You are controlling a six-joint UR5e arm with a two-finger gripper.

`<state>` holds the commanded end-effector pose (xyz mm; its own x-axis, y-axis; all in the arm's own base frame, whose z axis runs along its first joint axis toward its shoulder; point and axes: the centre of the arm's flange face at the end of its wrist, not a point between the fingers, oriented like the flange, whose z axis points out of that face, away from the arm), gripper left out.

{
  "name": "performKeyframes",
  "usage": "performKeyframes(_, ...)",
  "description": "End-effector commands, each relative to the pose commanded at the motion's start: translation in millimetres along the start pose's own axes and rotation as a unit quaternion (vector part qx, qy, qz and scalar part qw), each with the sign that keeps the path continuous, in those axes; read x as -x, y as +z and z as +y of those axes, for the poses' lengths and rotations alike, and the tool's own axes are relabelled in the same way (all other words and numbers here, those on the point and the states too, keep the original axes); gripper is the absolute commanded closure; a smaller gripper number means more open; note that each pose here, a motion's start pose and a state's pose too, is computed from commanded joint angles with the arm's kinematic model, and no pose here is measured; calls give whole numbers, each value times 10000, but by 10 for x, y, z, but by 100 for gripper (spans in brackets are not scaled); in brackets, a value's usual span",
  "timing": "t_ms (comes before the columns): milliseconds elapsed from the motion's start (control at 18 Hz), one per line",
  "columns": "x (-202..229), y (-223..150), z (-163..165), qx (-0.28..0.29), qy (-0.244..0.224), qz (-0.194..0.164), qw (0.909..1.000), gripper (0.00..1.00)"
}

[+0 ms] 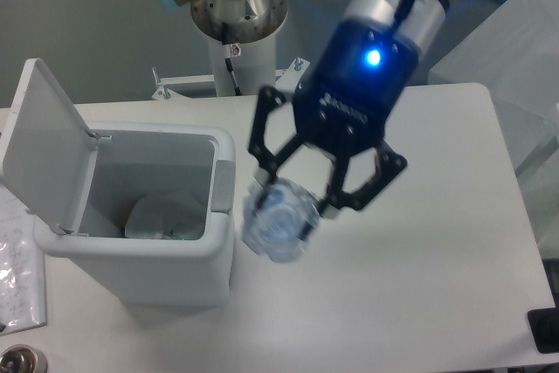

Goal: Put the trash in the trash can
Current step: 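Lift the bottle and carry it over the bin opening, then lower the bottle into the bin and open the gripper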

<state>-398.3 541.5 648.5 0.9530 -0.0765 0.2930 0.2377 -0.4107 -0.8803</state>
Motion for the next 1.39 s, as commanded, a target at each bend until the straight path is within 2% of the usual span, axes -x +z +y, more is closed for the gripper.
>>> performKeyframes(500, -406, 543, 463, 409, -225, 496, 9977, 62)
performKeyframes(833, -460, 773, 716, 526, -77, 609, 9967, 56)
performKeyframes(1167, -540, 932, 1138, 733, 401, 815, 9932, 54)
performKeyframes(1222, -536, 933, 1192, 749, 461, 828, 9927, 48)
performKeyframes(1389, -540, 943, 1269, 766, 656, 866, 9911, 12)
